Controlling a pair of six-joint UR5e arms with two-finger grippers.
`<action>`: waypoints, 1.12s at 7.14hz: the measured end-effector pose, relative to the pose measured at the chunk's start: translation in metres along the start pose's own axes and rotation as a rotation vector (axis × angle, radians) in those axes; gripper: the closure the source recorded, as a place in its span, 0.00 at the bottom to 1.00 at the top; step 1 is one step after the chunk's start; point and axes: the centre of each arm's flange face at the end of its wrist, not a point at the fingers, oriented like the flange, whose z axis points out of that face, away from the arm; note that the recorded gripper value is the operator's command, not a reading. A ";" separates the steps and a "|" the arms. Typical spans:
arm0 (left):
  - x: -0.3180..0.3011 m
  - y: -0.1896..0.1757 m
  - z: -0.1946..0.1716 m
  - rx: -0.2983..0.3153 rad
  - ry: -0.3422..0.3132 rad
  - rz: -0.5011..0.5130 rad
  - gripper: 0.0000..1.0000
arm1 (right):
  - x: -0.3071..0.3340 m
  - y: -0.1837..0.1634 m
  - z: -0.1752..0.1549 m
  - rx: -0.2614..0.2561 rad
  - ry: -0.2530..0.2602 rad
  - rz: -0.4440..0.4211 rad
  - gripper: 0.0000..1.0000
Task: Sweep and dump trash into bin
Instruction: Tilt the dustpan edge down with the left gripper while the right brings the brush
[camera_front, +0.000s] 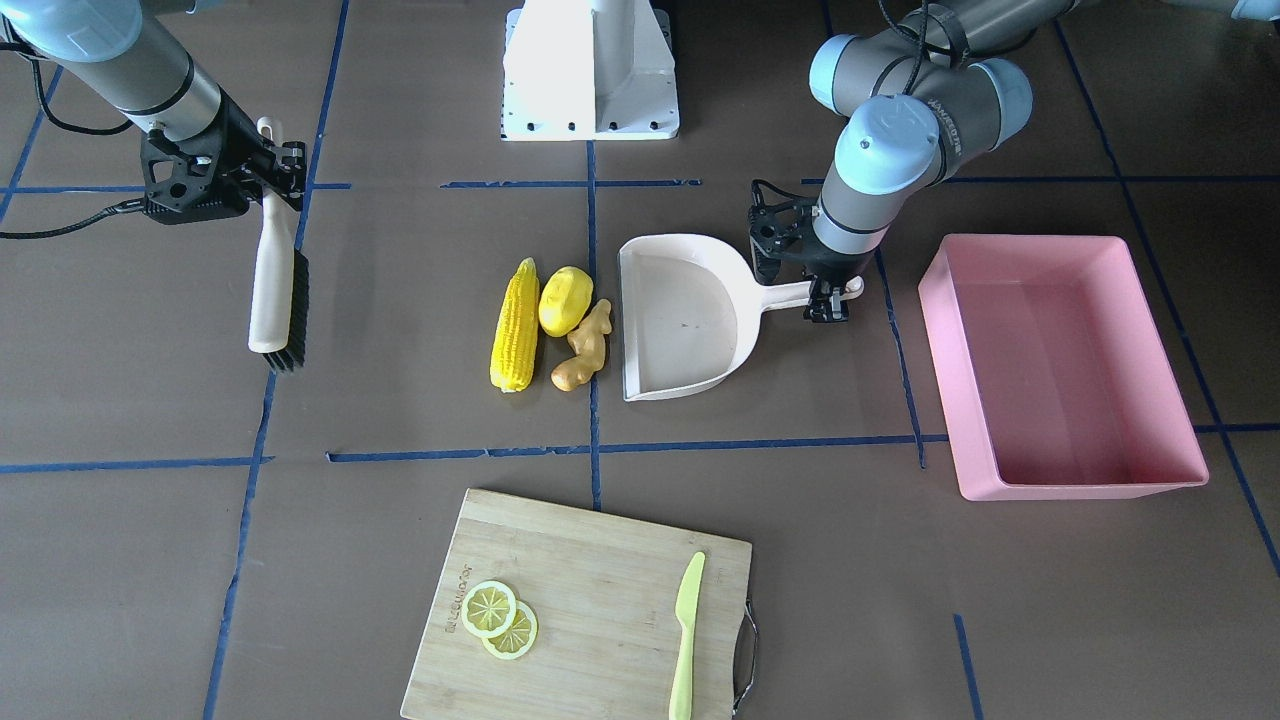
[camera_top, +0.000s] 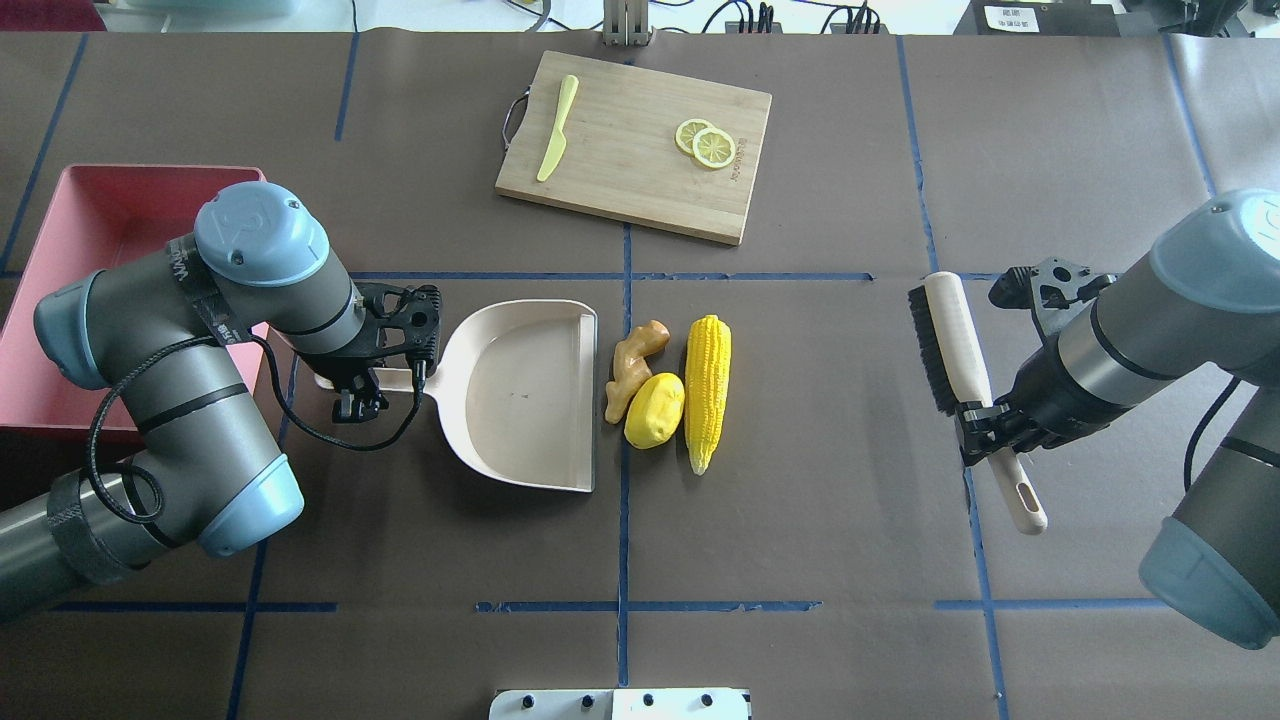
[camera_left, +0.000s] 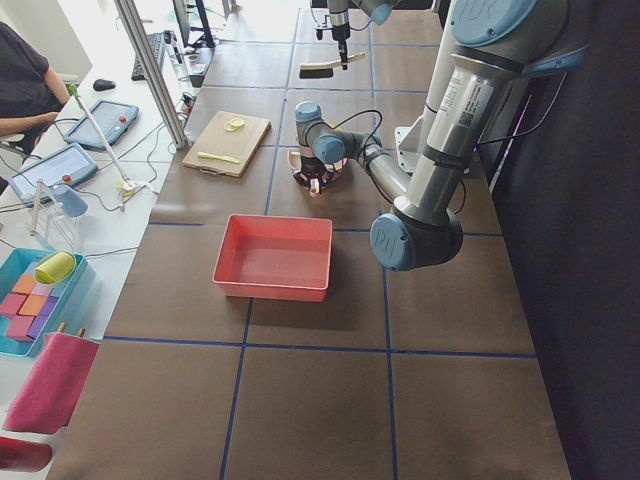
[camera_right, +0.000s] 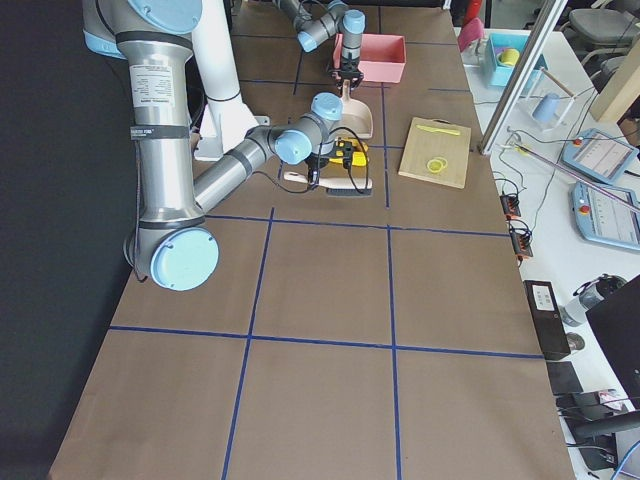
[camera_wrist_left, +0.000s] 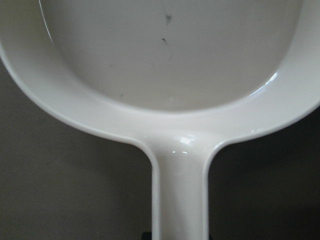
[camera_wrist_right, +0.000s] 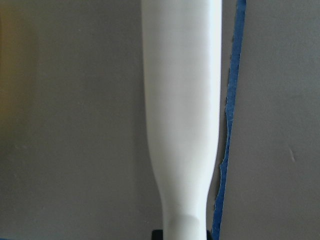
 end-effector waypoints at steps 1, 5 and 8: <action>0.000 -0.001 -0.002 0.001 -0.002 0.000 1.00 | -0.009 0.002 0.004 -0.009 -0.004 -0.007 1.00; -0.002 -0.003 -0.008 -0.019 -0.049 0.003 1.00 | -0.084 0.013 0.028 -0.053 0.062 -0.035 1.00; -0.004 -0.006 -0.010 -0.034 -0.071 0.004 1.00 | -0.150 0.012 0.044 -0.071 0.185 -0.029 1.00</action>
